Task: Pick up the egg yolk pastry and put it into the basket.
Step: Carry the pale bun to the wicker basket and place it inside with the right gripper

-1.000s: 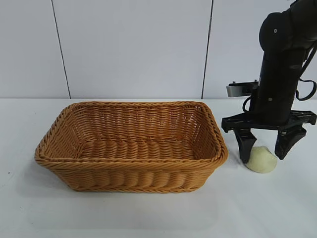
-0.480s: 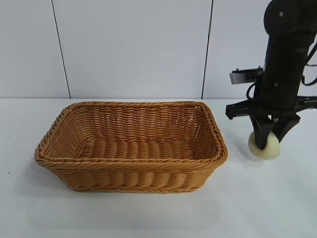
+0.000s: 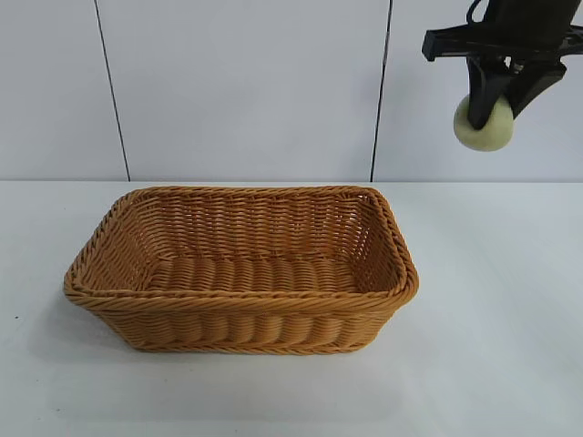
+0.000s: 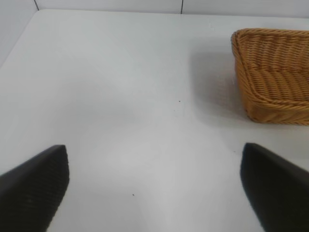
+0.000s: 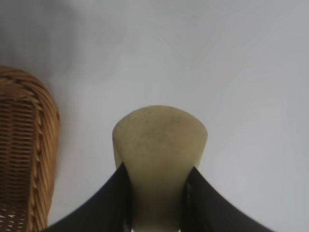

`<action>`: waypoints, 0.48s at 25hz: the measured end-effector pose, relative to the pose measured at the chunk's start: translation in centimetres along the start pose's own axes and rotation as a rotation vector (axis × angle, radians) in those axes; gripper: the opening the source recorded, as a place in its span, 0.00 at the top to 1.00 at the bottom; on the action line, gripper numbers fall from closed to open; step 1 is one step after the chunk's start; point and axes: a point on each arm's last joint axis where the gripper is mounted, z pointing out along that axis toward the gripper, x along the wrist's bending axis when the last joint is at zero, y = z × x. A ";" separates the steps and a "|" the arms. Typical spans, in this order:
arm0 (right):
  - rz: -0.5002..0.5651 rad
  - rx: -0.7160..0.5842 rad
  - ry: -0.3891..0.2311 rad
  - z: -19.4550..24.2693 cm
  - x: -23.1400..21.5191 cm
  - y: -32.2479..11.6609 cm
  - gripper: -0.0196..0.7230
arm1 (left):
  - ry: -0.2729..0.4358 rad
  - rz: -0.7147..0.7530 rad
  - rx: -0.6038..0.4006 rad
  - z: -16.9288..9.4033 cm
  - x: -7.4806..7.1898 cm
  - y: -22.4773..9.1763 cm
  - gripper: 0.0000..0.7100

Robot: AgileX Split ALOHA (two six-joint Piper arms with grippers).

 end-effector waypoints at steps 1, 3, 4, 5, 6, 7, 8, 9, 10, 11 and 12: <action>-0.006 0.000 0.006 -0.1 0.4 0.0 0.70 | 0.000 0.000 0.000 0.0 0.0 0.0 0.02; -0.029 0.001 0.020 -0.2 1.5 -0.2 0.70 | 0.000 0.000 0.000 0.0 0.0 0.0 0.02; -0.046 0.002 0.028 -0.2 2.2 -0.4 0.70 | 0.000 0.000 0.000 0.0 0.0 0.0 0.02; -0.062 0.003 0.035 -0.2 2.9 -0.5 0.70 | 0.000 0.000 0.000 0.0 0.0 0.0 0.02; -0.062 0.003 0.035 -0.2 2.9 -0.5 0.70 | 0.000 0.000 0.000 0.0 0.0 0.0 0.02; -0.083 0.003 0.045 -0.3 3.9 -0.7 0.70 | 0.000 0.000 0.000 0.0 0.0 0.0 0.02; -0.122 0.003 0.069 -0.5 5.8 -1.2 0.70 | 0.000 0.000 0.000 0.0 0.0 0.0 0.02; -0.147 0.004 0.082 -0.6 7.0 -1.6 0.70 | 0.000 0.000 0.000 0.0 0.0 0.0 0.02; -0.175 -0.001 0.098 -0.7 8.2 -1.9 0.70 | 0.000 0.000 0.000 0.0 0.0 0.0 0.02; -0.204 -0.012 0.114 -0.9 9.5 -2.3 0.70 | 0.000 0.000 0.000 0.0 0.0 0.0 0.02; -0.227 -0.021 0.128 -1.0 10.5 -2.6 0.70 | 0.000 0.000 0.000 0.0 0.0 0.0 0.02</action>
